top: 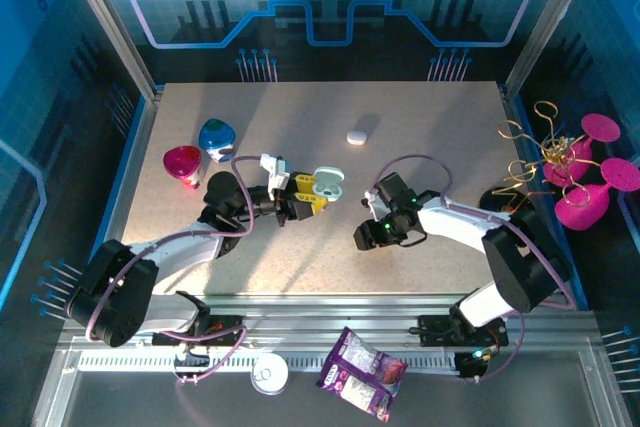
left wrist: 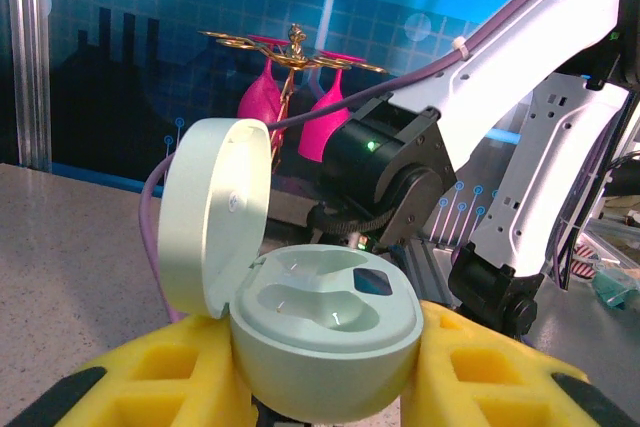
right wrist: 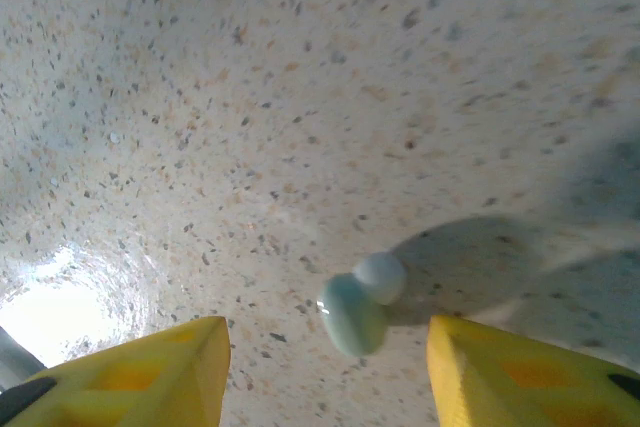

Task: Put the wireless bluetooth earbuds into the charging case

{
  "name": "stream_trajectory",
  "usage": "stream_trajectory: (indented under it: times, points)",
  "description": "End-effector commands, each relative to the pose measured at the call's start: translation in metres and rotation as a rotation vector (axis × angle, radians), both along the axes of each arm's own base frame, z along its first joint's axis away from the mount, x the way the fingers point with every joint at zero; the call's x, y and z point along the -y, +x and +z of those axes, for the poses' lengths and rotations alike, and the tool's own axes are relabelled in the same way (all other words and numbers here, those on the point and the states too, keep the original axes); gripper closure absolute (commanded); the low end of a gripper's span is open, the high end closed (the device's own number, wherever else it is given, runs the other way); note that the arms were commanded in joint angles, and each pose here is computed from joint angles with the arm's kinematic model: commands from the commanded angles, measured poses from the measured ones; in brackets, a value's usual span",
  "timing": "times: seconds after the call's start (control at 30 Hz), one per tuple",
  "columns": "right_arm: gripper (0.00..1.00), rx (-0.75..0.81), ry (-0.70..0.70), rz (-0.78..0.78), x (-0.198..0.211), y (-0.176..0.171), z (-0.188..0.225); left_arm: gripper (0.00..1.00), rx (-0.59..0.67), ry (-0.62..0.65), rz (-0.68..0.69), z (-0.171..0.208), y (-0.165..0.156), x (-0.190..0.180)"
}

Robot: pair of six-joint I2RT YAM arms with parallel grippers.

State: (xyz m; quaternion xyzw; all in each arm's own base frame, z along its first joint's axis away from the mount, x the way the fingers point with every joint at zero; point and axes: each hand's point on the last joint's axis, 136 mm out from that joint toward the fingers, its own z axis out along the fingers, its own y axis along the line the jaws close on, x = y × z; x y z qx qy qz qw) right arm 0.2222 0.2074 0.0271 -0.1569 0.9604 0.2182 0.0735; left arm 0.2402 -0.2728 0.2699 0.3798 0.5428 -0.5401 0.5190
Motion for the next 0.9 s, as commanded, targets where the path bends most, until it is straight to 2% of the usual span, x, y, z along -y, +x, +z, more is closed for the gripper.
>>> stream_trajectory:
  times: [0.0,0.4,0.63,0.87]
  points:
    - [0.46,-0.028,0.030,0.018,-0.016,-0.010,-0.004,0.65,0.053,-0.010,-0.004,0.006,-0.003,-0.002]
    - [0.52,-0.077,0.169,0.060,-0.057,-0.024,0.004,0.65,0.068,0.014,0.086,0.009,0.005,-0.013]
    - [0.49,-0.005,0.195,0.073,-0.068,-0.005,0.011,0.65,0.070,0.011,0.096,0.010,0.006,-0.015]
    - [0.48,0.093,0.279,0.098,-0.070,0.012,0.040,0.65,0.078,0.011,0.107,0.014,0.004,-0.018]
